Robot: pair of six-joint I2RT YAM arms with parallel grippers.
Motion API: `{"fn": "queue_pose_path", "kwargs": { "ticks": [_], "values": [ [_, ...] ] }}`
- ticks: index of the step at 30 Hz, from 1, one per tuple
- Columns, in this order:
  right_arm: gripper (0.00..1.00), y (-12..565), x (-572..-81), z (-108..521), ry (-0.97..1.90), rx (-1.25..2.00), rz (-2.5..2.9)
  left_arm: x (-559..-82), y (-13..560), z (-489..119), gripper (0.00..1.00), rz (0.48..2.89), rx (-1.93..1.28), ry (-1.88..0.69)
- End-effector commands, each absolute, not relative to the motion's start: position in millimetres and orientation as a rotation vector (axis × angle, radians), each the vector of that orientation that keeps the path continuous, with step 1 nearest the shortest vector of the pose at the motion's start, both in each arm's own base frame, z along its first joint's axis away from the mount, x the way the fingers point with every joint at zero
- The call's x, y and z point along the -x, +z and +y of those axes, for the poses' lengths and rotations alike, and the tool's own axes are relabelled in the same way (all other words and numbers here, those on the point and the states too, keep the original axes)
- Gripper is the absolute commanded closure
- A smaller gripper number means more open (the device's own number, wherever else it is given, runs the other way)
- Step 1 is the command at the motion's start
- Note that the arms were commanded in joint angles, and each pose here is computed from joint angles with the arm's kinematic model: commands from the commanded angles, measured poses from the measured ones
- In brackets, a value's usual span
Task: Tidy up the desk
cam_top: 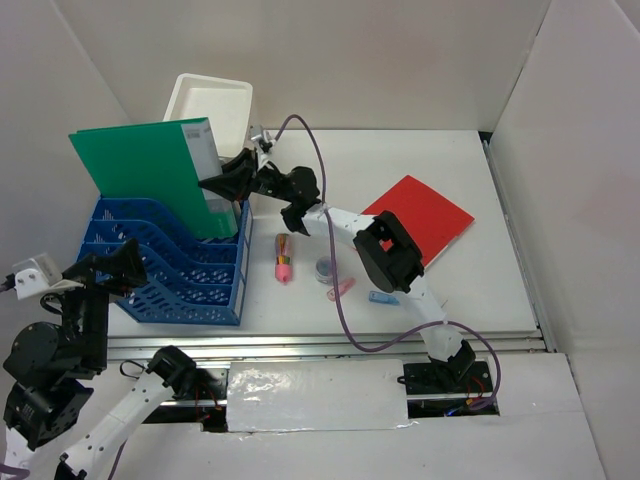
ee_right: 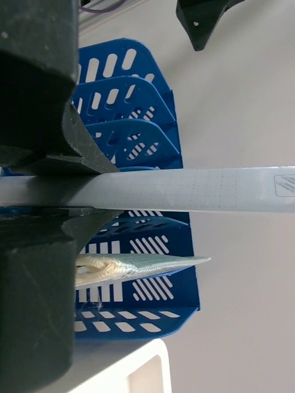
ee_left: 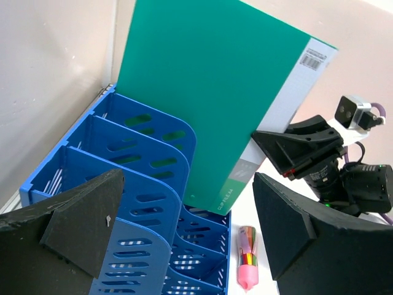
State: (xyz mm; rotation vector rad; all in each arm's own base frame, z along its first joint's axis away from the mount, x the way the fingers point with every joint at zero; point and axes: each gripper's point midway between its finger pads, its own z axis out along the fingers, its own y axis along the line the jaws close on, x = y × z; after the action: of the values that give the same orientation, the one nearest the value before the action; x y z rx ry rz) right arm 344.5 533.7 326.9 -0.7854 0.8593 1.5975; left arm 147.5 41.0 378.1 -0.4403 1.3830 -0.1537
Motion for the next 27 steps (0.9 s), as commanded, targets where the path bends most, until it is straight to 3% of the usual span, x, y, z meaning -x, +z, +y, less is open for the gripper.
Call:
{"fn": "queue_pose_path", "kwargs": {
  "ticks": [1, 4, 8, 16, 19, 21, 22, 27],
  "values": [
    [0.99, 362, -323, 524, 1.566, 0.787, 0.644, -149, 385, 36, 0.01, 1.359, 0.398, -0.168],
    [0.88, 361, -317, 523, 1.582, 0.802, 0.635, -149, 383, 35, 0.0, 1.365, 0.392, -0.169],
    [0.59, 362, -309, 519, 1.599, 0.816, 0.626, -149, 385, 35, 0.0, 1.362, 0.388, -0.173],
    [0.46, 362, -299, 515, 1.608, 0.828, 0.623, -148, 385, 36, 0.0, 1.364, 0.388, -0.175],
    [0.82, 362, -299, 517, 1.608, 0.829, 0.633, -148, 386, 36, 0.01, 1.363, 0.383, -0.179],
    [0.89, 362, -298, 520, 1.614, 0.834, 0.627, -148, 385, 36, 0.0, 1.365, 0.383, -0.179],
    [0.98, 363, -297, 521, 1.62, 0.835, 0.621, -148, 385, 36, 0.0, 1.365, 0.385, -0.178],
    [1.0, 377, -288, 512, 1.649, 0.771, 0.547, -149, 385, 36, 0.0, 1.369, 0.38, -0.174]
  ]
}}
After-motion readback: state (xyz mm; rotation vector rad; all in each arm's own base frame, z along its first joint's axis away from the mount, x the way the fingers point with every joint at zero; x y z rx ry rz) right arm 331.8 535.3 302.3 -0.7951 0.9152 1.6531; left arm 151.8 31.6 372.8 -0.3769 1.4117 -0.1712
